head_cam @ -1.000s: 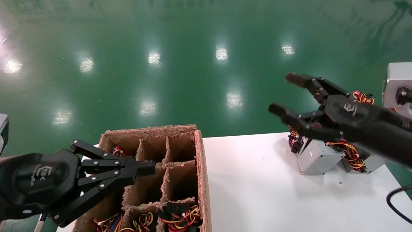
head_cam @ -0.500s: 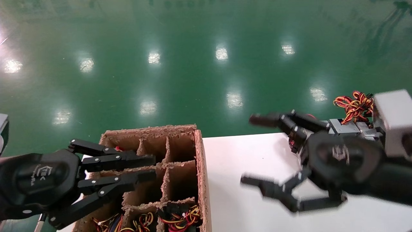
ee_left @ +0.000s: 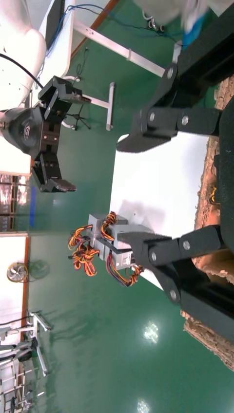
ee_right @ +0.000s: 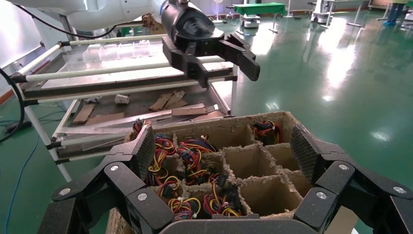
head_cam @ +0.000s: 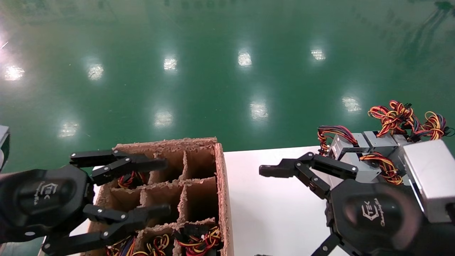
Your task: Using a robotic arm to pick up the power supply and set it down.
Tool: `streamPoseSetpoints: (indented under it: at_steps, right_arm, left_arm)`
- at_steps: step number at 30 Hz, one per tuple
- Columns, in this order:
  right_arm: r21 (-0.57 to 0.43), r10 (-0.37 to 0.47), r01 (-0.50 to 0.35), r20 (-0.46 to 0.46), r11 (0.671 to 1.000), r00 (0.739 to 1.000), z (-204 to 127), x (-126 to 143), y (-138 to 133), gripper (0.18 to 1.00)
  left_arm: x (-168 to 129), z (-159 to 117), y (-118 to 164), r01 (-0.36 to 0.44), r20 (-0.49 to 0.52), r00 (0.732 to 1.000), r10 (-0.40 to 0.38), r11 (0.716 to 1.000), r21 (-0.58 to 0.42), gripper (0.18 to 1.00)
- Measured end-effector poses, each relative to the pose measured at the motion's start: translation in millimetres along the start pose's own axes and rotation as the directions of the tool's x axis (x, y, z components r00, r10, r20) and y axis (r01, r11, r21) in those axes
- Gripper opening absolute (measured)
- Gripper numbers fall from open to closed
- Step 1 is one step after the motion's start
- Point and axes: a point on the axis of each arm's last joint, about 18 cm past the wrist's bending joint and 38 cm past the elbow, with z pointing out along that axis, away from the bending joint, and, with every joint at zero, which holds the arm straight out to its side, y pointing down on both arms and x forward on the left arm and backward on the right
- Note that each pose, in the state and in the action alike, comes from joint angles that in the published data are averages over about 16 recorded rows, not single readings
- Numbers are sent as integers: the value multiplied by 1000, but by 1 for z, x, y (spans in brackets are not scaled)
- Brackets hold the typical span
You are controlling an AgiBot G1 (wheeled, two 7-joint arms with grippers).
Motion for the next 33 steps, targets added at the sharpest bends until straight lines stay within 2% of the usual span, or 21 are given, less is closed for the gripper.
streamPoseSetpoints:
  at_steps: [10,16,22,33]
  right_arm:
    - [14,9,-9,-15,1000,1000,-2,5,1,1001]
    - [19,13,-12,-19,1000,1000,-3,7,2,1001]
    - [22,15,-14,-22,1000,1000,-3,8,2,1001]
    - [25,18,-17,-26,1000,1000,-3,9,2,1001]
  left_arm:
    - [0,0,0,0,0,1000,0,1000,0,772]
    - [0,0,0,0,0,1000,0,1000,0,881]
    - [0,0,0,0,0,1000,0,1000,0,951]
    - [0,0,0,0,0,1000,0,1000,0,997]
